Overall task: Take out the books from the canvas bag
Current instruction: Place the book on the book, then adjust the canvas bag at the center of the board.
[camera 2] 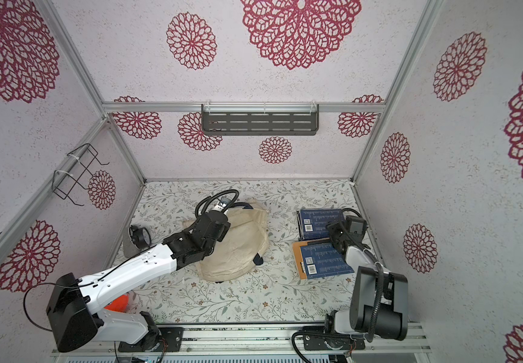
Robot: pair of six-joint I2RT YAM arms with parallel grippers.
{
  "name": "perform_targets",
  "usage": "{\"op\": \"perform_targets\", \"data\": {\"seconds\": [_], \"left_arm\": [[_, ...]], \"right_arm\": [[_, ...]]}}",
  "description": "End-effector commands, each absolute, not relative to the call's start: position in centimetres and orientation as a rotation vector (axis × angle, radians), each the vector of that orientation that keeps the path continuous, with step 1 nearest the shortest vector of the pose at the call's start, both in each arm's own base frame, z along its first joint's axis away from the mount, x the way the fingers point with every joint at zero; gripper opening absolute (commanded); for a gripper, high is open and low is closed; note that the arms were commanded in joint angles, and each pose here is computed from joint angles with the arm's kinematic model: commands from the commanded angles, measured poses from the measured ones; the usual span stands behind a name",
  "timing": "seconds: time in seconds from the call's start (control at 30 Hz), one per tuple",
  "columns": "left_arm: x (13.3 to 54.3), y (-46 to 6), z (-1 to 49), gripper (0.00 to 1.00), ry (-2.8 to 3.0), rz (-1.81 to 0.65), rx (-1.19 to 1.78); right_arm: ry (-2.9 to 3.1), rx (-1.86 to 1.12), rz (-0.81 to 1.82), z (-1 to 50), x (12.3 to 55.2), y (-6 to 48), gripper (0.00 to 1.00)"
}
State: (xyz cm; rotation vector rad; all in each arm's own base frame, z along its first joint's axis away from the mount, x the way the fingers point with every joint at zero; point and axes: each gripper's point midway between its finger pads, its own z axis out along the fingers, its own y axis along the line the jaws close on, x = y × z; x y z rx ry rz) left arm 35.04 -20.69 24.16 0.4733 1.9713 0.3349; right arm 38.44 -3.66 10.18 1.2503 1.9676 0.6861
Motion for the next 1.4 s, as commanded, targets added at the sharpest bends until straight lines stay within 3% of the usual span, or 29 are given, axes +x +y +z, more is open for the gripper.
{"op": "perform_targets", "data": {"seconds": [0.0,0.43,0.8,0.97,1.37], "left_arm": [[35.4,-20.3,24.4,0.0,1.974,0.344,0.457],[35.4,-20.4,24.4,0.0,1.975,0.346,0.463],[35.4,-20.4,24.2,0.0,1.983,0.347,0.461],[35.7,-20.5,23.8,0.0,2.004,0.352,0.455],[37.8,-19.6,23.0,0.0,2.077,0.389,0.372]], "right_arm": [[1.928,1.237,0.696,11.8,39.6,-4.2,0.59],[1.85,1.232,0.653,13.3,37.0,-4.7,0.65],[1.861,1.055,0.66,16.4,36.0,-3.2,0.84],[1.875,0.922,0.68,18.0,35.0,0.5,0.99],[1.951,0.648,0.815,18.2,31.7,10.9,0.99]]}}
